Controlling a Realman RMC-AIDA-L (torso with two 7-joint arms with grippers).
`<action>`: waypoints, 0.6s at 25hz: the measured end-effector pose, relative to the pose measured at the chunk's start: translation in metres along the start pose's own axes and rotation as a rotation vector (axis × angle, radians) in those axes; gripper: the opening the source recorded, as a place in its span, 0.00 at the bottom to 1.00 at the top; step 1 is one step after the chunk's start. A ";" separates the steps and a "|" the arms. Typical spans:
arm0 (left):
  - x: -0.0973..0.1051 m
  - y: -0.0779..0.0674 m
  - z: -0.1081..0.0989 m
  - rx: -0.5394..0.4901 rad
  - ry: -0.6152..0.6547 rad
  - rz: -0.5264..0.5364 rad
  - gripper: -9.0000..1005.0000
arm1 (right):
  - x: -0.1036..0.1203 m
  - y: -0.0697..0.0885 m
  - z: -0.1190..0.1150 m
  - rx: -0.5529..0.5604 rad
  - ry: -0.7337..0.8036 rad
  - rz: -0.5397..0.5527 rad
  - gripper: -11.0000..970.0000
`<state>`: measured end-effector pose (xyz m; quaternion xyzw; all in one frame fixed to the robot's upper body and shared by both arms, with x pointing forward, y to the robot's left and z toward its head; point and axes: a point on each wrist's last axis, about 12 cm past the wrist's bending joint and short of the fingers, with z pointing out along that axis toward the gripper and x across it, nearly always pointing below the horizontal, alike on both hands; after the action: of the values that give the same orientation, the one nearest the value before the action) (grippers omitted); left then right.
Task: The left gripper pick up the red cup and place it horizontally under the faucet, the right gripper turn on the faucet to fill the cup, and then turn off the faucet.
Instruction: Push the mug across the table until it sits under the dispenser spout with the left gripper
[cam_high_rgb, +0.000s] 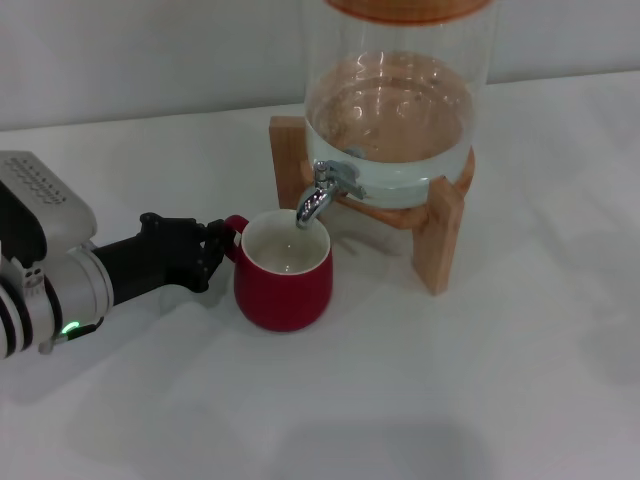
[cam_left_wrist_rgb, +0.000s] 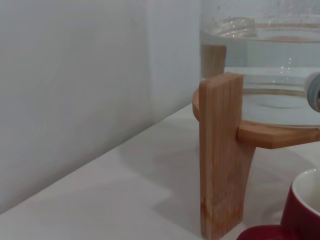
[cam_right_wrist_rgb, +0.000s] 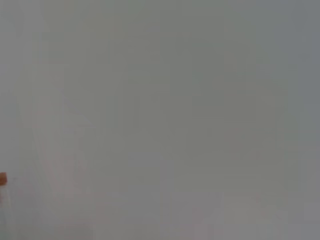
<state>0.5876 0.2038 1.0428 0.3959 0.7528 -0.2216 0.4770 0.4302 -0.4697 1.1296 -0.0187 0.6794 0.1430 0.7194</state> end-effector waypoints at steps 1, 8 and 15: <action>-0.001 0.000 0.001 -0.001 0.000 0.002 0.15 | 0.000 0.000 0.000 0.000 0.000 0.001 0.75; -0.006 0.001 0.004 0.005 -0.002 0.018 0.16 | 0.001 0.000 0.004 -0.005 -0.003 0.004 0.75; -0.007 -0.004 0.007 0.035 0.008 0.039 0.16 | 0.001 0.000 0.004 -0.003 -0.002 0.005 0.75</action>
<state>0.5901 0.1936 1.0457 0.4196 0.7429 -0.2237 0.4712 0.4338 -0.4685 1.1285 -0.0182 0.6785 0.1458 0.7197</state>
